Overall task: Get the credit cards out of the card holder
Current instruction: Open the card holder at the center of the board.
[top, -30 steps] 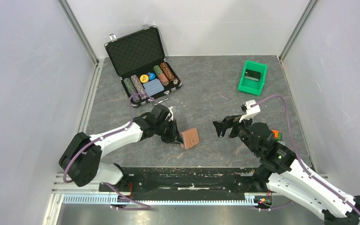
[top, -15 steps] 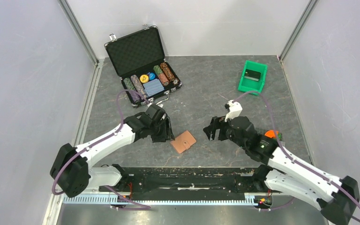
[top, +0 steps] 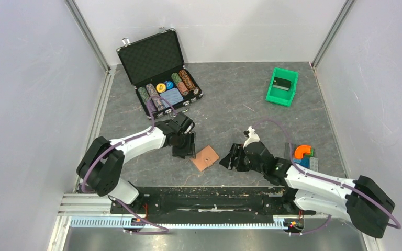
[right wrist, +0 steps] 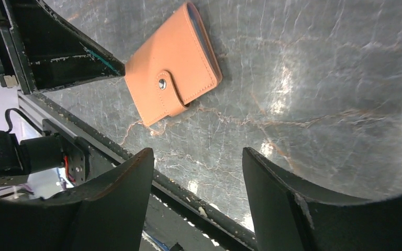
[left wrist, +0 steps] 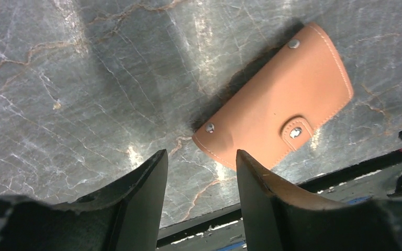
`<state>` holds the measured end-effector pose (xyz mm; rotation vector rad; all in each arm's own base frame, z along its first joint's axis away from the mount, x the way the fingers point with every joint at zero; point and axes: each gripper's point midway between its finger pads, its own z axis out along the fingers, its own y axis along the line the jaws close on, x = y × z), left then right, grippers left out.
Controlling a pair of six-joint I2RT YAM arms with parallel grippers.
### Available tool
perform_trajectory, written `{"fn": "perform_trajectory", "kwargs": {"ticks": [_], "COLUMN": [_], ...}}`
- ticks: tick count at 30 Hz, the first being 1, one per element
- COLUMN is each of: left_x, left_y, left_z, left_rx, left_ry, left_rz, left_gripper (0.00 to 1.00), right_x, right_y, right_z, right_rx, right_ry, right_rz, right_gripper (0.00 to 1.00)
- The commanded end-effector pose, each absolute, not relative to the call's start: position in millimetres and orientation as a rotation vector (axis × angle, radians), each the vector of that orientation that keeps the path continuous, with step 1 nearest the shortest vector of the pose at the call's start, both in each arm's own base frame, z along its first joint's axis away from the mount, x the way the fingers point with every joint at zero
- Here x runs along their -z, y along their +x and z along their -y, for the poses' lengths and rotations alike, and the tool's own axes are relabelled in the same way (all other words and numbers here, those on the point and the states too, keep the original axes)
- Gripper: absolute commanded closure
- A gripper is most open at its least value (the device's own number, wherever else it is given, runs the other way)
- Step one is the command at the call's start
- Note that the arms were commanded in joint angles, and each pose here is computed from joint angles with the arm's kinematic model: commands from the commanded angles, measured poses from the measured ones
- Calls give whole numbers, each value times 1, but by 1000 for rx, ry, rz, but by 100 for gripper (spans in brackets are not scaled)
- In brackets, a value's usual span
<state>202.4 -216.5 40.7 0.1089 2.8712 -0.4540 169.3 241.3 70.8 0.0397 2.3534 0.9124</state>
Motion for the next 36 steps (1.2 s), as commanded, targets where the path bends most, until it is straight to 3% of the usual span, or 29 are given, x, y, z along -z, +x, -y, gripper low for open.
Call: {"fn": "perform_trajectory", "kwargs": {"ticks": [1, 22, 28, 36], "left_x": [-38, -50, -68, -70], "left_y": [207, 143, 163, 190], "left_z": [224, 285, 265, 231], "left_rx": [509, 1282, 1067, 797], "left_ry": [225, 126, 69, -6], "left_rz": [-2863, -2773, -2686, -2666], "left_gripper": [43, 54, 47, 44], "right_x": [-85, -70, -67, -67], "right_y": [174, 215, 228, 226], "right_z": [-267, -291, -297, -298], "right_rx": [-1078, -884, -779, -690], "right_ry": [159, 121, -31, -125], "right_rz": [-2286, -2302, -2293, -2317], "right_gripper": [36, 46, 48, 54]}}
